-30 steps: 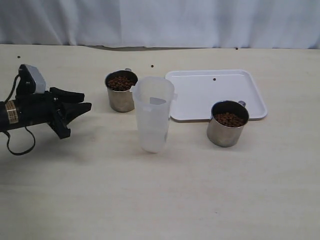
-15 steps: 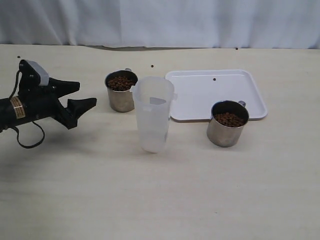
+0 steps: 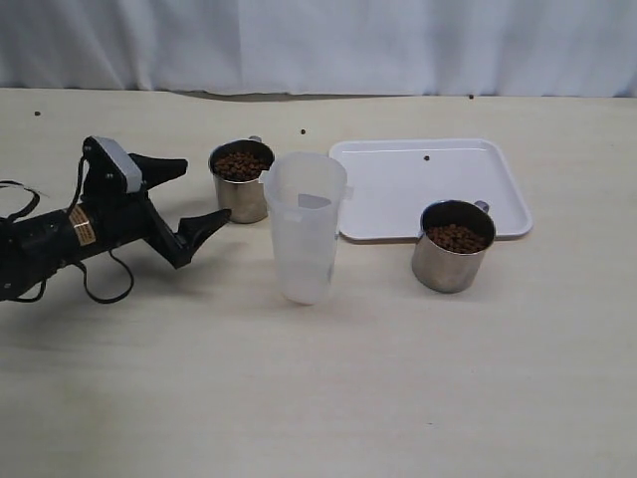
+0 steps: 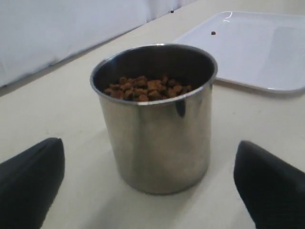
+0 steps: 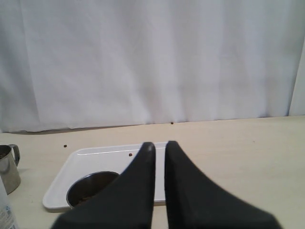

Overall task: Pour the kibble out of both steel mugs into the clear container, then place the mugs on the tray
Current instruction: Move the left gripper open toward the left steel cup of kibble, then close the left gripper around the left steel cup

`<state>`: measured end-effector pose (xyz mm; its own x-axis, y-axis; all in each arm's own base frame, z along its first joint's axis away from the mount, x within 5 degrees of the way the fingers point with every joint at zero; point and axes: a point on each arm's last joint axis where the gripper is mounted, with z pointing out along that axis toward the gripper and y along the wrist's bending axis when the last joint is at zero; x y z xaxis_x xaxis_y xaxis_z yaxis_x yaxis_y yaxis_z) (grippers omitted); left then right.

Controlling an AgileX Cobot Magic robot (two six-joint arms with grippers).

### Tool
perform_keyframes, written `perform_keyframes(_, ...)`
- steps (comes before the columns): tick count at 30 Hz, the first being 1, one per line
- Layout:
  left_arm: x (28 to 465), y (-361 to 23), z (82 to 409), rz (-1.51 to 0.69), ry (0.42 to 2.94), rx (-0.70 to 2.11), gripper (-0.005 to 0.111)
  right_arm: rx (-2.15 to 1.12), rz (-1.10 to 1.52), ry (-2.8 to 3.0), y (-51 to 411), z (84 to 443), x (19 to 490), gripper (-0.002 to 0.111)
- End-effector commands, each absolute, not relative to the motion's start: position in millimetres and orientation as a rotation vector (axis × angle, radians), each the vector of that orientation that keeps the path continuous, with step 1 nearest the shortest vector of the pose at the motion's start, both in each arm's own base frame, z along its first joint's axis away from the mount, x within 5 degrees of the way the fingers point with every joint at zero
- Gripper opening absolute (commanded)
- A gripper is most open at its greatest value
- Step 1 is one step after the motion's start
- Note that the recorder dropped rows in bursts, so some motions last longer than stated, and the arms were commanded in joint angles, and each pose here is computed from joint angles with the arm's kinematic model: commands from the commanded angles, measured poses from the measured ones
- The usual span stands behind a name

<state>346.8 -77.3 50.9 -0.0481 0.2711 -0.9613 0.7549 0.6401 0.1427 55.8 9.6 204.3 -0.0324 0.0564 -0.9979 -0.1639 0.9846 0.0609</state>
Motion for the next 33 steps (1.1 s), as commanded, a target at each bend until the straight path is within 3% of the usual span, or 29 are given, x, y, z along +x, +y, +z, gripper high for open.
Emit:
perform_keyframes(1,359.4,-96.1,48.1,-0.541,1.597,0.858,0.072,-0.079,0.174,1.59,9.3,203.6,55.7,0.005)
perform_keyframes(7,369.1,-106.0,35.5,-0.59,1.607,0.838,0.072,-0.079,0.174,1.59,9.3,203.6,55.7,0.005)
perform_keyframes(33,390.2,-105.5,44.1,-0.62,1.628,0.72,0.072,-0.079,0.174,1.59,9.3,203.6,55.7,0.005)
